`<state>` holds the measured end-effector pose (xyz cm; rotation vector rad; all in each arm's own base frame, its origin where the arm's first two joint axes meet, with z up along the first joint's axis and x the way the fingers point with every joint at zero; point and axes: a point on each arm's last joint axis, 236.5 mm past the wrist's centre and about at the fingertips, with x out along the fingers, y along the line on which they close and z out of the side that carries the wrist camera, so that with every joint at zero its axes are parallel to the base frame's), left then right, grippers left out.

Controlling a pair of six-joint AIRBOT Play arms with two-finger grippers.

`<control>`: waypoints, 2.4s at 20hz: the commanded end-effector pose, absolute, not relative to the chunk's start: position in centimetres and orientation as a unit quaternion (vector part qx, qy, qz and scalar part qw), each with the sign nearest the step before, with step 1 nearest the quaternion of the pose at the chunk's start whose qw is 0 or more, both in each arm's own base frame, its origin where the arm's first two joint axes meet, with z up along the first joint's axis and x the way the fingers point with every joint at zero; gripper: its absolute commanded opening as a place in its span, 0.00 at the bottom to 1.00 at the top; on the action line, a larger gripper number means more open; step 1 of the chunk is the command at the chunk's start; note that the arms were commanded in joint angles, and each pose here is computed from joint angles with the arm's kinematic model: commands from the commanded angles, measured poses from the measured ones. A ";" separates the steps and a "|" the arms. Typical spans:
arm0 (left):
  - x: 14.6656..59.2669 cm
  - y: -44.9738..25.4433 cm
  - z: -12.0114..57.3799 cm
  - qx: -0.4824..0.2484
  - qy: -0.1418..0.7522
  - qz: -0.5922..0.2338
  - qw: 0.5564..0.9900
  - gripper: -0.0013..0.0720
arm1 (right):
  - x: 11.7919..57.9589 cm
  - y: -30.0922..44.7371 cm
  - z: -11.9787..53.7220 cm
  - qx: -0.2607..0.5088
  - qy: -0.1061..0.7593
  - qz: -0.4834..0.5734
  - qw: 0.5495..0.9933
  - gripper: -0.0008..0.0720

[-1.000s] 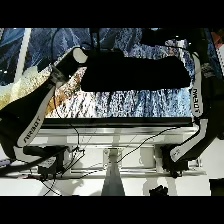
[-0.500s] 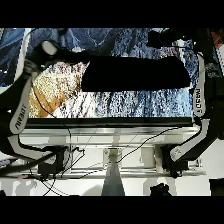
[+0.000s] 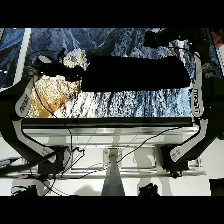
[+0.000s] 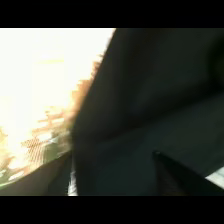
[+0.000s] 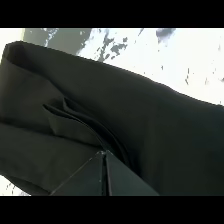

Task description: Fold the clothes and pants, and hang the long-sleeved shirts on hangers.

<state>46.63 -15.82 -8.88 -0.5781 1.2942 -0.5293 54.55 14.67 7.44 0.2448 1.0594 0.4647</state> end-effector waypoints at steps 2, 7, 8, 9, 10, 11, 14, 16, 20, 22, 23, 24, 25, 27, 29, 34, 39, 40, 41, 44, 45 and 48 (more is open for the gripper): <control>47.1 -19.3 -8.7 -0.262 0.569 -0.270 0.731 0.46 | 55.3 16.1 7.5 0.105 0.482 0.222 0.841 0.03; 48.3 -18.5 -4.1 -0.252 0.535 -0.291 0.752 0.03 | 55.6 15.7 6.1 0.091 0.491 0.211 0.841 0.03; 48.7 -18.1 -2.0 -0.248 0.518 -0.295 0.764 0.03 | 55.6 15.8 5.4 0.091 0.495 0.211 0.838 0.03; 49.1 -17.7 0.6 -0.247 0.496 -0.296 0.778 0.03 | 55.6 16.0 4.6 0.091 0.502 0.211 0.833 0.03; 49.4 -17.5 3.5 -0.250 0.476 -0.295 0.790 0.03 | 55.6 16.6 3.5 0.093 0.511 0.213 0.827 0.03; 49.4 -17.3 6.3 -0.256 0.458 -0.295 0.799 0.03 | 55.4 17.3 2.4 0.098 0.522 0.214 0.820 0.03; 48.2 -17.7 13.7 -0.248 0.402 -0.310 0.825 0.03 | 53.1 23.2 -1.9 0.142 0.571 0.233 0.774 0.03; 47.0 -18.2 16.9 -0.237 0.376 -0.323 0.835 0.03 | 50.7 30.2 -3.4 0.178 0.588 0.284 0.737 0.03; 45.9 -18.8 19.1 -0.228 0.357 -0.334 0.842 0.03 | 44.2 43.3 -3.5 0.203 0.585 0.375 0.690 0.03; 45.9 -18.9 19.0 -0.229 0.359 -0.334 0.841 0.03 | 41.8 45.8 -3.3 0.151 0.572 0.415 0.691 0.03; 45.9 -19.1 18.9 -0.228 0.360 -0.336 0.840 0.03 | 41.5 45.4 -3.4 0.128 0.575 0.417 0.692 0.03; 45.7 -19.5 18.8 -0.226 0.362 -0.340 0.838 0.03 | 41.9 44.1 -3.5 0.103 0.580 0.410 0.697 0.03; 45.5 -20.2 18.6 -0.224 0.365 -0.345 0.835 0.03 | 42.9 41.9 -3.5 0.087 0.586 0.391 0.704 0.03; 44.9 -22.4 18.0 -0.218 0.374 -0.361 0.826 0.03 | 45.6 36.0 -3.0 0.066 0.595 0.344 0.723 0.03; 44.5 -25.5 16.9 -0.212 0.380 -0.378 0.817 0.03 | 48.4 28.8 -1.1 0.070 0.599 0.297 0.740 0.03; 45.4 -36.1 14.4 -0.250 0.345 -0.385 0.819 0.03 | 52.6 12.3 5.8 0.133 0.559 0.193 0.795 0.03; 47.0 -43.9 11.1 -0.354 0.277 -0.300 0.841 0.24 | 53.1 1.9 9.4 0.179 0.522 0.119 0.825 0.03; 46.4 -44.9 10.1 -0.349 0.279 -0.299 0.843 0.75 | 53.1 0.7 9.3 0.180 0.521 0.111 0.827 0.03; 45.9 -45.6 9.4 -0.337 0.281 -0.302 0.846 0.98 | 53.3 -0.4 8.9 0.178 0.519 0.106 0.829 0.03; 46.6 -44.8 9.8 -0.270 0.253 -0.317 0.873 1.00 | 53.3 -2.3 6.4 0.183 0.527 0.095 0.825 0.03; 47.2 -43.9 10.4 -0.256 0.242 -0.316 0.881 1.00 | 53.1 -2.6 4.9 0.183 0.537 0.098 0.817 0.03; 48.3 -41.0 12.6 -0.215 0.228 -0.325 0.892 0.99 | 52.0 0.4 0.6 0.202 0.566 0.184 0.778 0.03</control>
